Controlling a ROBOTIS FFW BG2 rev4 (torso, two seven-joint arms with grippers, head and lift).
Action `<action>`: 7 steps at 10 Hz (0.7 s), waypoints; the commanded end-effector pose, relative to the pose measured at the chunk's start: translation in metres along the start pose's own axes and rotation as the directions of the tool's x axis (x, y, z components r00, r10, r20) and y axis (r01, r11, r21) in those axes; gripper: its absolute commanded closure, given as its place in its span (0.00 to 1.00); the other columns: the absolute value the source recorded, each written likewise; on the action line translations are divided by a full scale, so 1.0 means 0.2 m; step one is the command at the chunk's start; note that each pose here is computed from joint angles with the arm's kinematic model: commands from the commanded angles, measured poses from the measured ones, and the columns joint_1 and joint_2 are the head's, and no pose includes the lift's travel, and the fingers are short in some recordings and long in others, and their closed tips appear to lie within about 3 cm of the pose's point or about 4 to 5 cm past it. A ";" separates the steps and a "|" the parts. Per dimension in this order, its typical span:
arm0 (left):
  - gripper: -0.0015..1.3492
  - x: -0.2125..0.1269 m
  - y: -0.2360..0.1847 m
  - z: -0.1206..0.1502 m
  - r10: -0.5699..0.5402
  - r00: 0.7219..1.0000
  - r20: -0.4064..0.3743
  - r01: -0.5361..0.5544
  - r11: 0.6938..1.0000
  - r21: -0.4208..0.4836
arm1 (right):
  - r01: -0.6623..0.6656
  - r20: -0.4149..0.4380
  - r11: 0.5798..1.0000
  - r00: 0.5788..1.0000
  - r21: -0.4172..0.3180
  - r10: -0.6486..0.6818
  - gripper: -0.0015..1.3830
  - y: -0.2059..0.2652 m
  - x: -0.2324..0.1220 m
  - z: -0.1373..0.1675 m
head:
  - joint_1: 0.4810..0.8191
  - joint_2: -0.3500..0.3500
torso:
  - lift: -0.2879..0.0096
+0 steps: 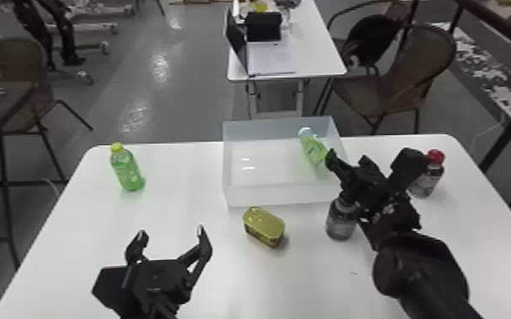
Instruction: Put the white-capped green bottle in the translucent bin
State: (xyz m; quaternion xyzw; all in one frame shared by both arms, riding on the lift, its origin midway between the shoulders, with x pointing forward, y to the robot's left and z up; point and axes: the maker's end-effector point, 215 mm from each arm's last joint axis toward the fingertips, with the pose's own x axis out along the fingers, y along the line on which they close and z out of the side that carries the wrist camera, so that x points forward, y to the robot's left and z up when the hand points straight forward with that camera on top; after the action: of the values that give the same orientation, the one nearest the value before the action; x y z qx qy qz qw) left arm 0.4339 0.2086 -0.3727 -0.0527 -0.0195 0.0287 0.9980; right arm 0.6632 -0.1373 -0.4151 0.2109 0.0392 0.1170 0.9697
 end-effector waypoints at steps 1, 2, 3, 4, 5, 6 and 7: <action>0.11 0.00 0.00 0.00 -0.003 1.000 0.001 0.003 1.000 0.001 | -0.018 0.018 1.000 1.000 0.009 0.018 0.08 0.05 0.00 0.04 | 0.63 0.60 | 0.82; 0.11 0.00 0.00 0.00 -0.004 1.000 0.002 0.004 1.000 0.001 | -0.041 0.053 0.999 0.998 0.026 0.040 0.08 0.11 -0.02 0.11 | 0.63 0.61 | 0.82; 0.11 0.01 -0.01 0.01 -0.006 1.000 0.005 0.006 1.000 -0.002 | -0.084 0.109 0.995 0.991 0.048 0.079 0.08 0.22 -0.08 0.22 | 0.63 0.61 | 0.82; 0.11 0.01 -0.02 0.01 -0.006 1.000 0.006 0.006 1.000 -0.004 | -0.121 0.157 0.993 0.981 0.009 0.118 0.08 0.31 -0.17 0.36 | 0.63 0.62 | 0.82; 0.11 0.02 -0.03 0.02 -0.007 1.000 0.009 0.007 1.000 -0.006 | -0.124 0.171 0.992 0.977 -0.037 0.129 0.08 0.33 -0.26 0.43 | 0.63 0.62 | 0.82; 0.11 0.03 -0.04 0.03 -0.011 1.000 0.017 0.011 1.000 -0.005 | -0.150 0.148 0.988 0.977 -0.046 0.155 0.08 0.33 -0.36 0.43 | 0.63 0.62 | 0.82; 0.11 0.04 -0.04 0.04 -0.014 1.000 0.026 0.014 1.000 -0.004 | -0.154 0.135 0.968 0.974 -0.198 0.183 0.08 0.31 -0.47 0.50 | 0.63 0.61 | 0.82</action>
State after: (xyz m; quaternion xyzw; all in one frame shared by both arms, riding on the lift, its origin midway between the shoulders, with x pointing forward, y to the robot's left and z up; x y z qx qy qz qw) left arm 0.4405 0.2022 -0.3648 -0.0546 -0.0299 0.0231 0.9978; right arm 0.5821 -0.1392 -0.3019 0.1654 -0.0587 0.1781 0.9682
